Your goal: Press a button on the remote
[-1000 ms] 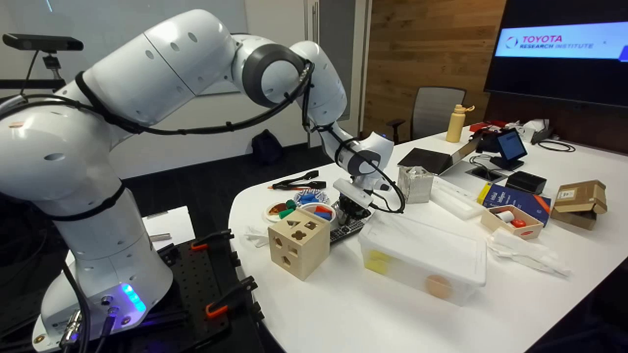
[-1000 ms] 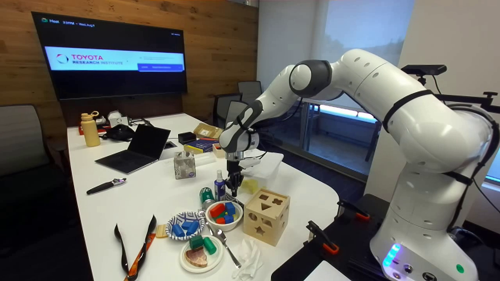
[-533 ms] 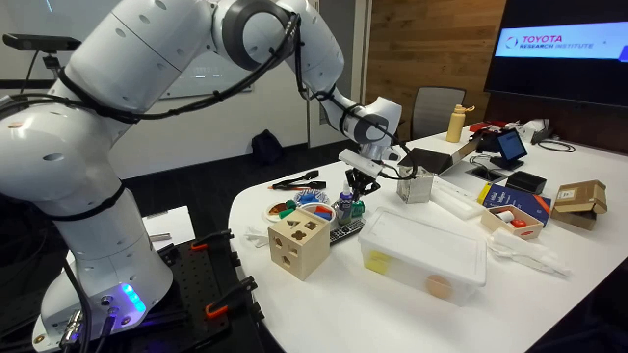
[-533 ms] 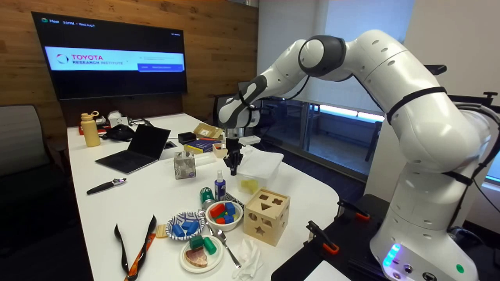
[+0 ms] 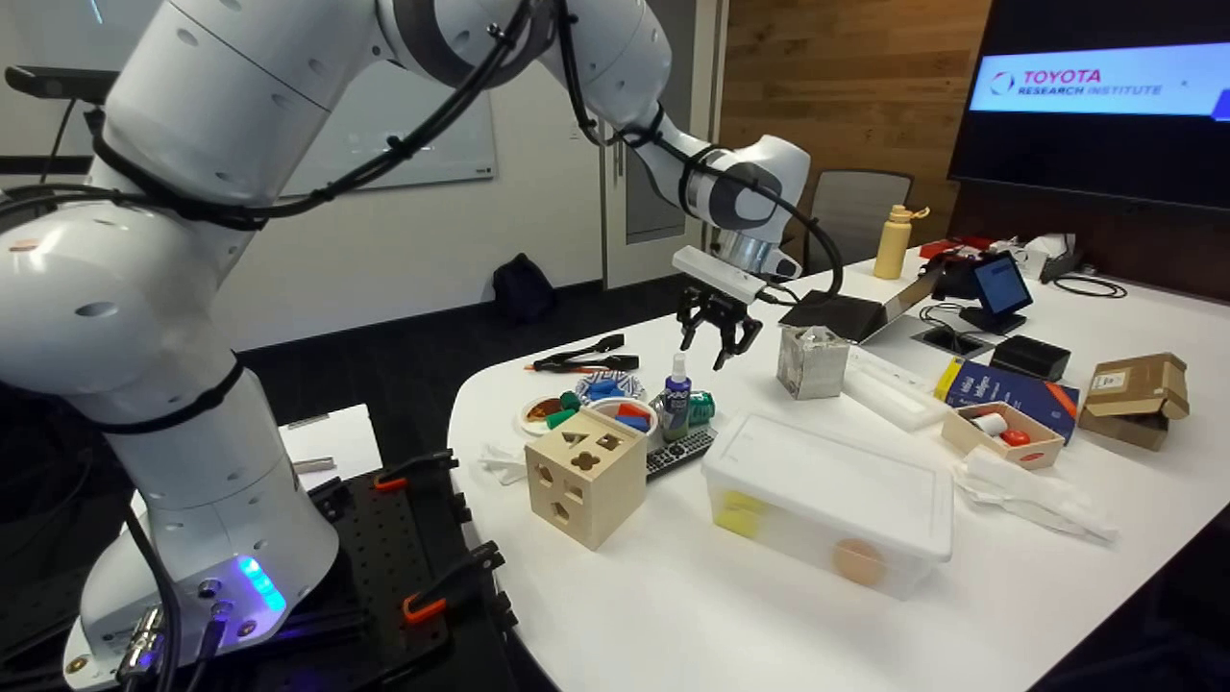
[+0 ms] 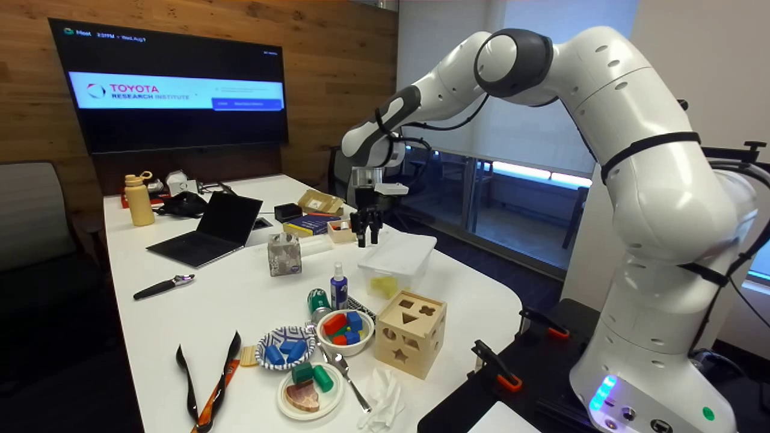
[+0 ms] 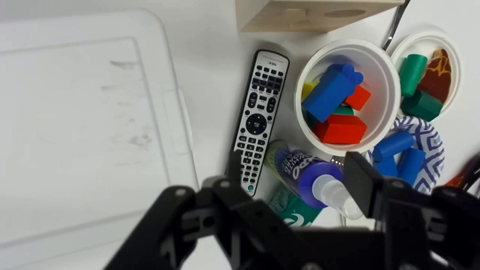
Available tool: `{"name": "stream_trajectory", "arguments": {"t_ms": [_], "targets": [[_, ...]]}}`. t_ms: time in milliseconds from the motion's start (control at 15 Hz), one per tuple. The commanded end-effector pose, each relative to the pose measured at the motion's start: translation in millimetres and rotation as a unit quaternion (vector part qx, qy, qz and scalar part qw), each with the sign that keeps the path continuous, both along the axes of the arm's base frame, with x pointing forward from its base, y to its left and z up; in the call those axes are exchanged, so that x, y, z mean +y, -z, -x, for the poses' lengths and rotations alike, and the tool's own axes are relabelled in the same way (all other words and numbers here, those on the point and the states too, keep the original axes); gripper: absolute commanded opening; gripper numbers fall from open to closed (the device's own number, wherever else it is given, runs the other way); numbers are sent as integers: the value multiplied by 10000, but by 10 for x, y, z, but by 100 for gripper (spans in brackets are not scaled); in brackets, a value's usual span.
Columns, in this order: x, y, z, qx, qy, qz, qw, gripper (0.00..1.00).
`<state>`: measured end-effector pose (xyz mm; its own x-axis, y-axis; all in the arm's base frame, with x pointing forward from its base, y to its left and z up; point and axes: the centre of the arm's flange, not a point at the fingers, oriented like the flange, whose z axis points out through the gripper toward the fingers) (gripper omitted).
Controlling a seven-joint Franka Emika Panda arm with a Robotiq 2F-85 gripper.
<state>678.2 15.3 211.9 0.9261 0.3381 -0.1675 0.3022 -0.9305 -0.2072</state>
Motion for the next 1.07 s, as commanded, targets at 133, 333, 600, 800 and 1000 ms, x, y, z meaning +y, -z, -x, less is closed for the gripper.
{"name": "stream_trajectory", "arguments": {"t_ms": [133,333,600,800,1000], "targets": [[-164,-186,97,114,23,-70,9999,100],[-217,-174,113,129,84,-66,9999,100],[-246,-140,118,215,131,-37,9997,100],[-244,-122,118,279,121,-38,9995,100],[-263,-86,122,359,132,-51,9993,100]]}}
